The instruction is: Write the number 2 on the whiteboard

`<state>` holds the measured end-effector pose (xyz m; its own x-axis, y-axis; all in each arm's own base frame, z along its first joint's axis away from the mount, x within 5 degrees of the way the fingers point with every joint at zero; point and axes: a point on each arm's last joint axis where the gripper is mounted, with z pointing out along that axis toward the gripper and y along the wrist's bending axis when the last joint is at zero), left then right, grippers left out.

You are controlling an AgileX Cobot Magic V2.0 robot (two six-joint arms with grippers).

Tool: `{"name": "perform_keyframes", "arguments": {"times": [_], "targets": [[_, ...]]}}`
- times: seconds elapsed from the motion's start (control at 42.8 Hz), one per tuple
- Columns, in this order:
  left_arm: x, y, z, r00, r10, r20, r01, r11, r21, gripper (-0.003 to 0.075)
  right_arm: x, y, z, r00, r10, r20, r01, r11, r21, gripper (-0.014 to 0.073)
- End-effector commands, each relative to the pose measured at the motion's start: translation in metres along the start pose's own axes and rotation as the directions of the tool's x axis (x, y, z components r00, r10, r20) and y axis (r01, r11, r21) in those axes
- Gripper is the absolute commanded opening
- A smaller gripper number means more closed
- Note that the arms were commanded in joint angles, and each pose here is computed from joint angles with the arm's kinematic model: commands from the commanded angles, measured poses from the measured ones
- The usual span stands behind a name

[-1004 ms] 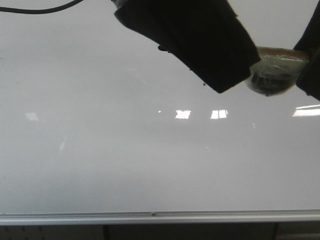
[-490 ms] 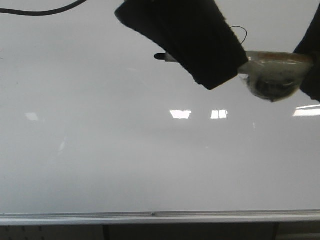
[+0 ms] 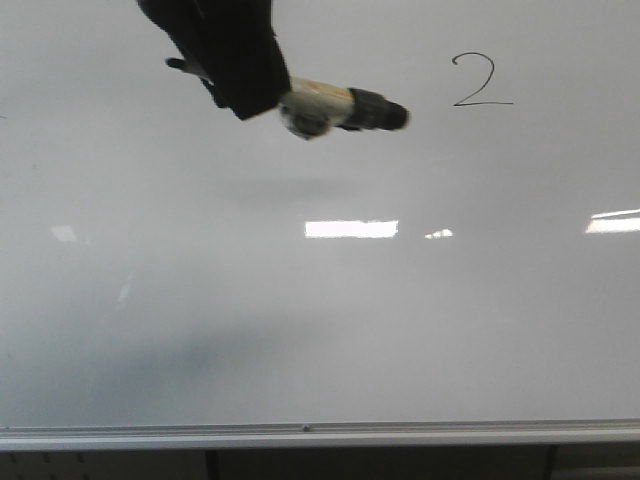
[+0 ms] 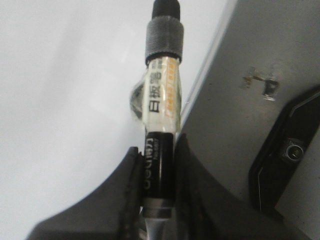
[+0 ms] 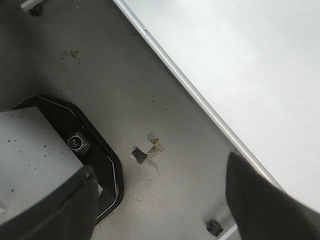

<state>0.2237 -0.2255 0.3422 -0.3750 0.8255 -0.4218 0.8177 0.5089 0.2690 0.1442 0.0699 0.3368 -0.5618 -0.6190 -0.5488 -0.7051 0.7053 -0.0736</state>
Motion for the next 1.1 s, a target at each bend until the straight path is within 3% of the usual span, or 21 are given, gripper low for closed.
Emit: {"name": "perform_keyframes", "arguments": {"times": [0.0, 0.21, 0.304, 0.444, 0.49, 0.677, 0.771, 0.841, 1.074], "targets": [[0.006, 0.03, -0.032, 0.979, -0.184, 0.09, 0.195, 0.972, -0.133, -0.002, -0.003, -0.006, -0.014, 0.998, 0.039, 0.057, -0.042, 0.998, 0.051, 0.0516], [0.055, 0.069, -0.065, 0.914, -0.359, 0.192, 0.396, 0.891, -0.222, -0.002, -0.001, -0.008, -0.013, 0.997, 0.052, 0.048, -0.055, 0.997, 0.058, 0.0515], [0.084, 0.084, -0.075, 0.862, -0.427, 0.274, 0.494, 0.827, -0.267, -0.002, -0.001, -0.008, -0.013, 0.997, 0.053, 0.049, -0.055, 0.997, 0.058, 0.0515], [0.121, 0.102, -0.077, 0.74, -0.523, 0.423, 0.658, 0.694, -0.294, -0.002, -0.002, -0.009, -0.013, 0.997, 0.052, 0.06, -0.056, 0.996, 0.064, 0.0515], [0.132, 0.108, -0.074, 0.681, -0.543, 0.492, 0.714, 0.642, -0.281, -0.002, -0.002, -0.009, -0.013, 0.997, 0.052, 0.06, -0.056, 0.996, 0.064, 0.0515], [0.158, 0.121, -0.042, 0.554, -0.539, 0.634, 0.798, 0.561, -0.22, -0.002, -0.002, -0.009, -0.013, 0.997, 0.052, 0.06, -0.056, 0.996, 0.064, 0.0515], [0.17, 0.131, -0.027, 0.464, -0.526, 0.713, 0.843, 0.509, -0.173, -0.002, -0.002, -0.009, -0.013, 0.997, 0.052, 0.061, -0.056, 0.996, 0.065, 0.0515], [0.175, 0.137, -0.015, 0.427, -0.509, 0.748, 0.858, 0.489, -0.158, -0.002, -0.002, -0.009, -0.013, 0.997, 0.052, 0.061, -0.056, 0.996, 0.065, 0.0515], [0.174, 0.155, 0.021, 0.395, -0.449, 0.802, 0.852, 0.505, -0.137, -0.002, -0.003, -0.009, -0.013, 0.996, 0.051, 0.074, -0.057, 0.996, 0.071, 0.0515]]}}
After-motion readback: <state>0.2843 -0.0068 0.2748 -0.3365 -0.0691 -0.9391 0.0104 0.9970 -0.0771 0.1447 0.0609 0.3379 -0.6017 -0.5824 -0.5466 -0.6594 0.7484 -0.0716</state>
